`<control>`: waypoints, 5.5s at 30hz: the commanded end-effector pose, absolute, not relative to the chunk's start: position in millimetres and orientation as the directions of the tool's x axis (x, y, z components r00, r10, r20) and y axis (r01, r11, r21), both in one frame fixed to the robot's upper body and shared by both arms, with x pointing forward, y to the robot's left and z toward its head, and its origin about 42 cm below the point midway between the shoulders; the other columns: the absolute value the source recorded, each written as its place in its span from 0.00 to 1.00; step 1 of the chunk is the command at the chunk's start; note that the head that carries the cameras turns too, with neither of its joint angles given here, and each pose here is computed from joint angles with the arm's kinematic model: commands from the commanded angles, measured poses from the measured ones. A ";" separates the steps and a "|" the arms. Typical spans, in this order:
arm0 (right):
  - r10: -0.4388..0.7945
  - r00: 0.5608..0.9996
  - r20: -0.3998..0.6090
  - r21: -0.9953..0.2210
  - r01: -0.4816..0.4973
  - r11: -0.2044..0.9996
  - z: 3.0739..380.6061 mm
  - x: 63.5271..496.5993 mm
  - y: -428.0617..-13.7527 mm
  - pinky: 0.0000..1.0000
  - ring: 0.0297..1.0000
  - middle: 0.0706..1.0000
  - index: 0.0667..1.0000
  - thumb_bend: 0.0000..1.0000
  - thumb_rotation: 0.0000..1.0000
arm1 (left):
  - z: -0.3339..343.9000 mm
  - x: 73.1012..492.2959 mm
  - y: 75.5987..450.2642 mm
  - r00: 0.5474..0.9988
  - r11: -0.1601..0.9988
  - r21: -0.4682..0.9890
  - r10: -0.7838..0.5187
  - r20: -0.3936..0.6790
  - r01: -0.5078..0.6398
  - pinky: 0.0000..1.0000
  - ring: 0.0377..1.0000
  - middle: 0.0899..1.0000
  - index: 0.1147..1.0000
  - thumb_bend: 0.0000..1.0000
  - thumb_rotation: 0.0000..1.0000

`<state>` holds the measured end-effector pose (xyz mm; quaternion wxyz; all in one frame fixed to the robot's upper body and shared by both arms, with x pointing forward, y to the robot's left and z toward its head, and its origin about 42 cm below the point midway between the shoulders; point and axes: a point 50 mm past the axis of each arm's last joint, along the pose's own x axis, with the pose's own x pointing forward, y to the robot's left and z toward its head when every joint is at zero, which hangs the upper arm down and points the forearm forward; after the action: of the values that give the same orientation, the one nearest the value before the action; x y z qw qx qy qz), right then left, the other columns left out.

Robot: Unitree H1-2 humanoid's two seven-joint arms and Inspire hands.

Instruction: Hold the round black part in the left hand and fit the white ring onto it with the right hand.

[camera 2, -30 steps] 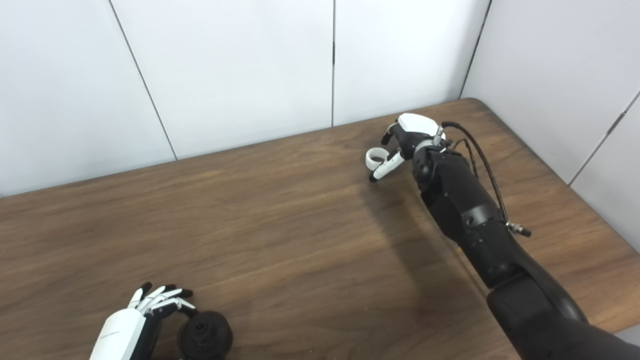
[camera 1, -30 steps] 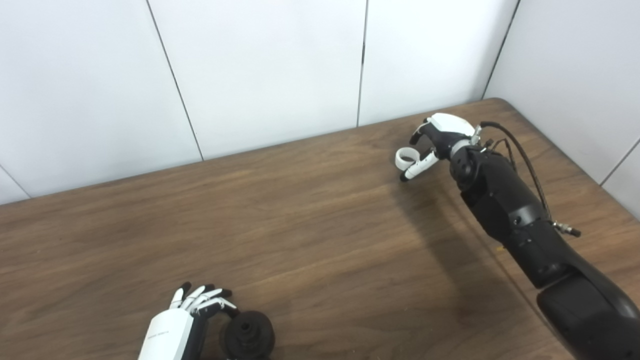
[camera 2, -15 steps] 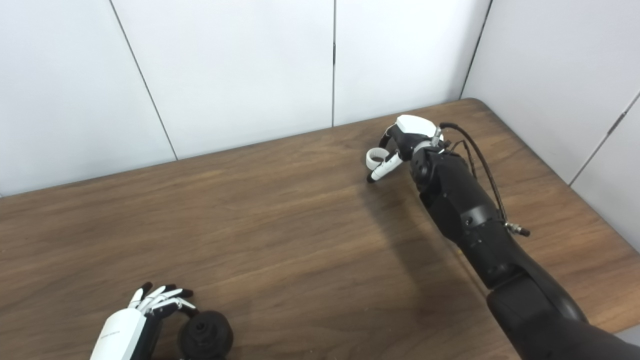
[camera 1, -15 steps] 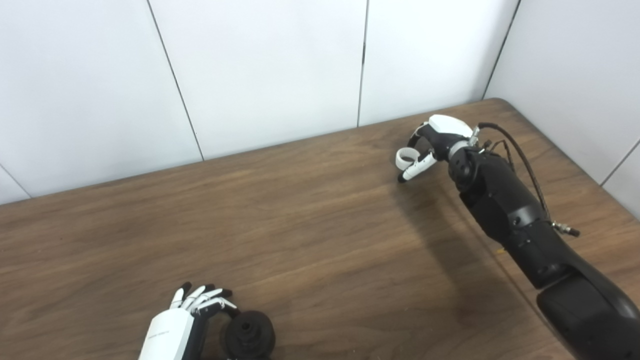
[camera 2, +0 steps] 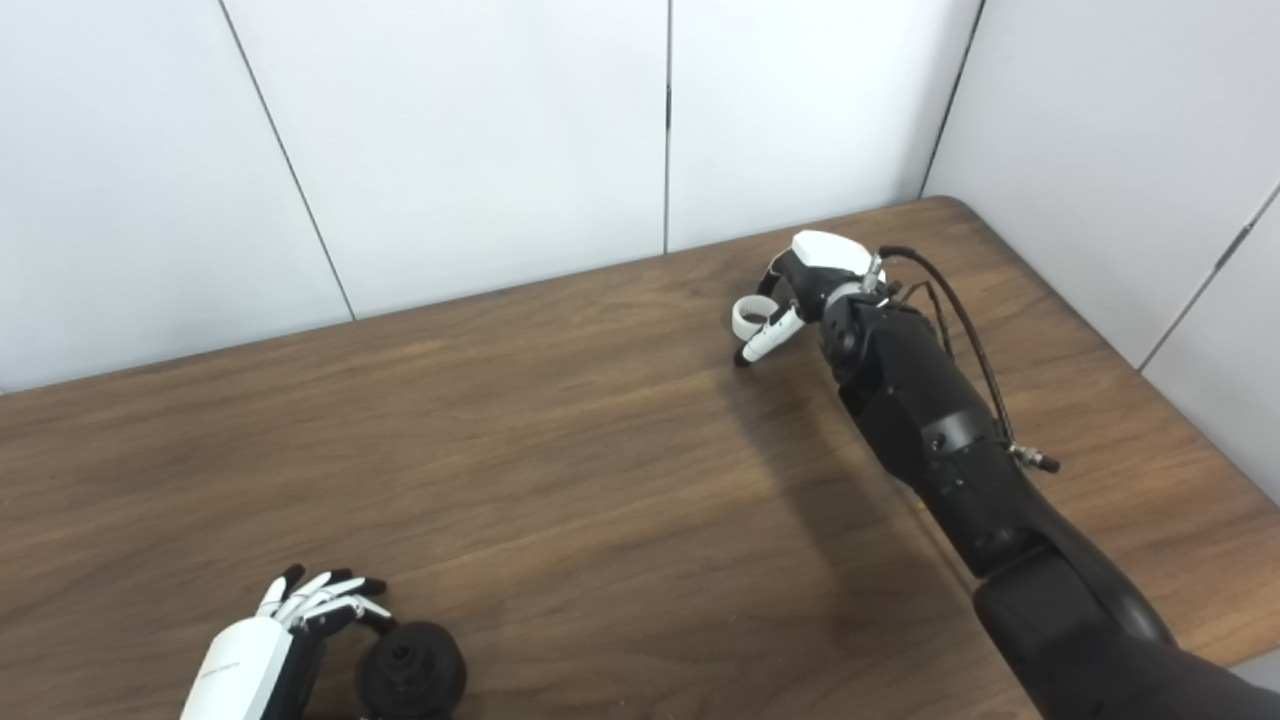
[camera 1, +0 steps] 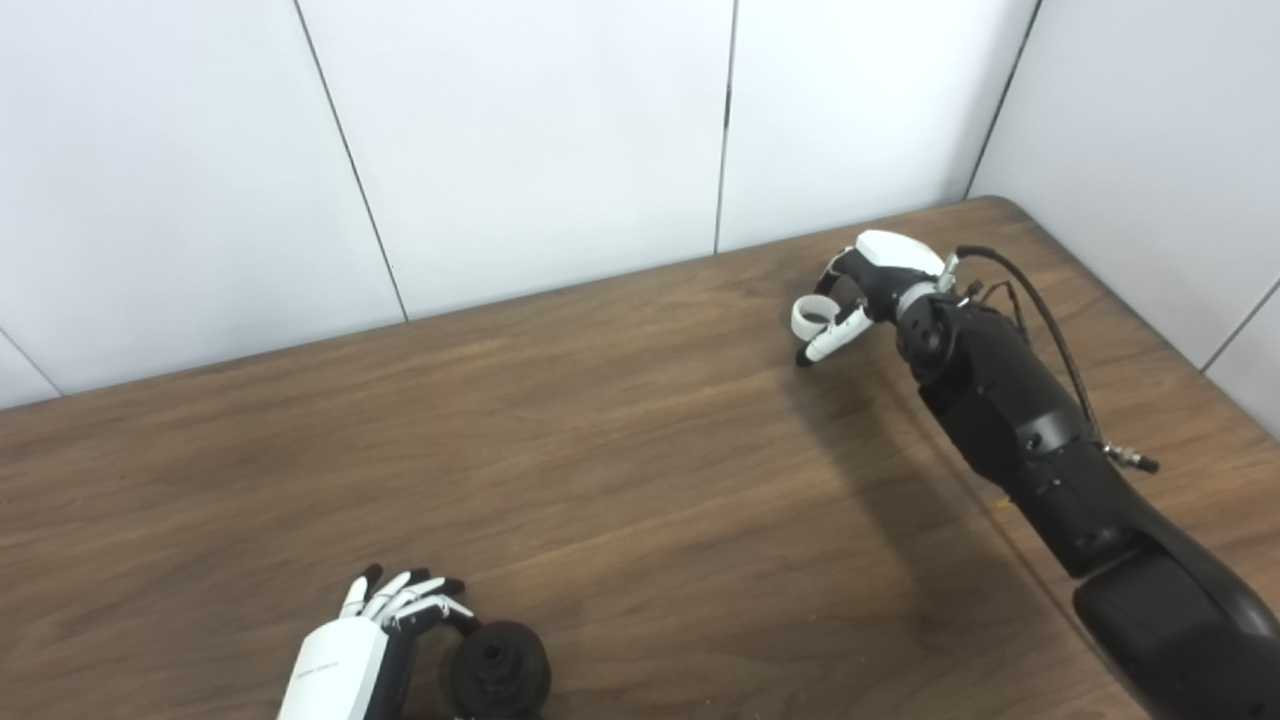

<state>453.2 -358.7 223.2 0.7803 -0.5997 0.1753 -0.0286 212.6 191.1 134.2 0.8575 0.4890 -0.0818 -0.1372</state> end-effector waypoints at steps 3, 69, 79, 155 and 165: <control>-0.266 0.955 -0.134 -0.964 -0.063 0.259 250.4 458.9 -365.0 1.00 1.00 0.86 0.47 0.55 0.16 | 138.2 210.0 191.8 0.950 0.484 0.863 -0.311 0.016 0.144 1.00 0.87 0.76 0.42 0.52 0.05; 0.549 0.834 -0.051 -0.959 -0.194 0.205 293.2 295.5 -185.2 1.00 1.00 0.86 0.45 0.52 0.14 | 137.0 219.0 139.7 0.950 0.467 0.873 -0.311 0.012 0.141 1.00 0.89 0.78 0.42 0.52 0.05; 0.624 0.781 -0.021 -0.958 -0.195 0.210 298.5 281.2 -162.9 1.00 1.00 0.86 0.45 0.52 0.14 | 137.3 222.2 133.1 0.952 0.474 0.869 -0.307 0.015 0.139 1.00 0.89 0.78 0.42 0.52 0.05; 0.670 0.736 -0.099 -0.933 -0.303 0.196 264.8 283.9 -141.4 1.00 1.00 0.85 0.45 0.52 0.14 | 143.5 222.7 119.0 0.953 0.474 0.871 -0.303 0.025 0.128 1.00 0.89 0.78 0.42 0.52 0.05; 0.668 0.735 -0.119 -0.932 -0.314 0.179 260.5 283.7 -143.0 1.00 0.99 0.84 0.45 0.52 0.14 | 145.1 222.9 119.1 0.954 0.473 0.871 -0.300 0.021 0.129 1.00 0.89 0.78 0.42 0.52 0.05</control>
<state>281.3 -142.6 249.7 0.7543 -0.5449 -0.1310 0.3419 222.2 122.5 137.5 0.8544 0.4973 -0.0734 -0.1316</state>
